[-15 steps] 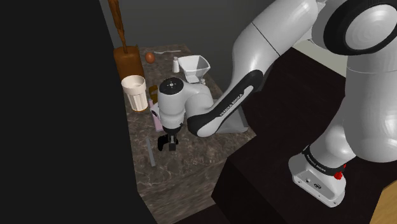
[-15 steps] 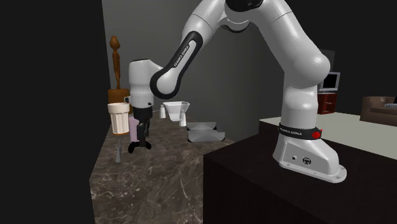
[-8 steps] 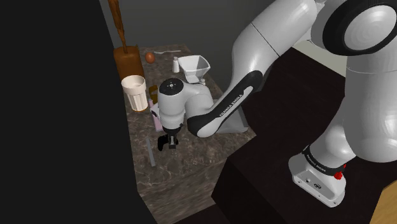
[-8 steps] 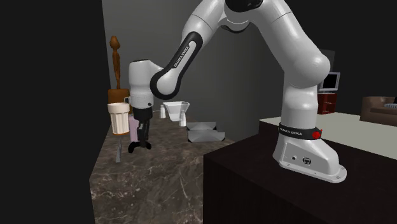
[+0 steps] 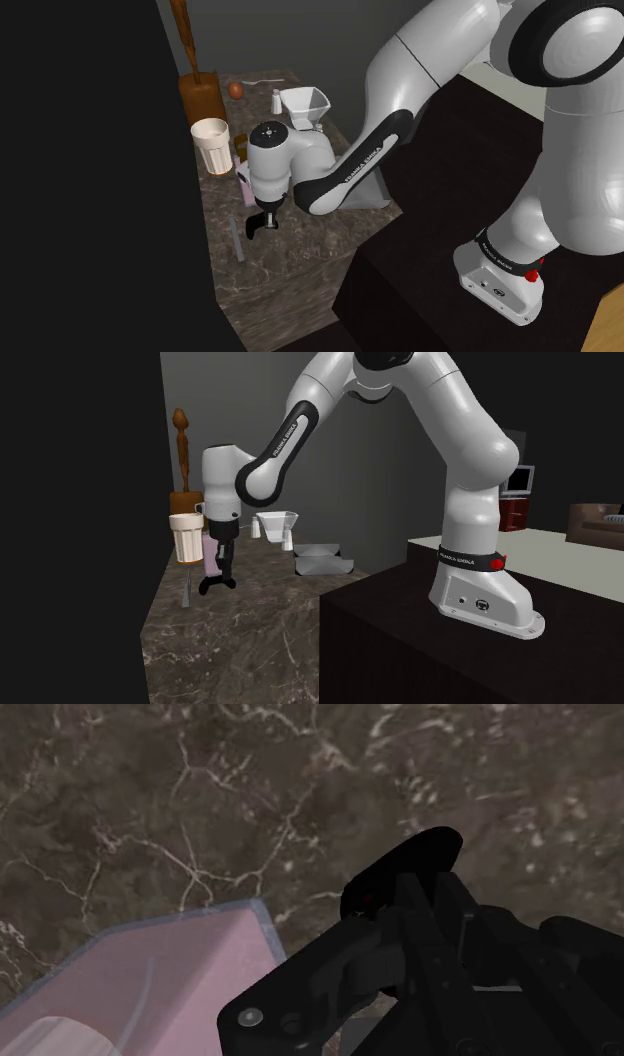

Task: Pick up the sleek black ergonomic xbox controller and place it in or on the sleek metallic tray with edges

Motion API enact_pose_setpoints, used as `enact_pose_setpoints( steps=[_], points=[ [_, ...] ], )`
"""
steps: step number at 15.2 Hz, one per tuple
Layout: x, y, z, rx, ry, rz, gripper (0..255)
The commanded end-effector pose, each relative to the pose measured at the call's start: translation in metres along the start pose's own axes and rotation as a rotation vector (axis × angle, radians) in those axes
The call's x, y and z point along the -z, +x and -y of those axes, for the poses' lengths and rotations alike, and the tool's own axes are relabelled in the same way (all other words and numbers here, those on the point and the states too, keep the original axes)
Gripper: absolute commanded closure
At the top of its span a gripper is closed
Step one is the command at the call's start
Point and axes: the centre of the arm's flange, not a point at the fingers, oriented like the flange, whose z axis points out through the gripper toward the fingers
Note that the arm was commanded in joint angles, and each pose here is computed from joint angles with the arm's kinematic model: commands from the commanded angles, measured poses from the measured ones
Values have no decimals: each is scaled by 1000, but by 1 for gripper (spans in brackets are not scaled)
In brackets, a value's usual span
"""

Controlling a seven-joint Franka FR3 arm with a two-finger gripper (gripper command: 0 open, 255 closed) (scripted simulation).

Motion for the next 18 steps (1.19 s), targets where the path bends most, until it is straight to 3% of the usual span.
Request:
enact_pose_setpoints(
  steps=[1,5,6,8,9,18],
  points=[
    [-3,-1,1,0,1,2,255],
    [8,0,-1,0,1,1,255],
    [8,0,-1,0,1,1,0],
    [8,34,-48,98,190,97,0],
    [7,41,-56,115,223,114,0],
    [-32,36,-47,115,223,114,0]
  ],
)
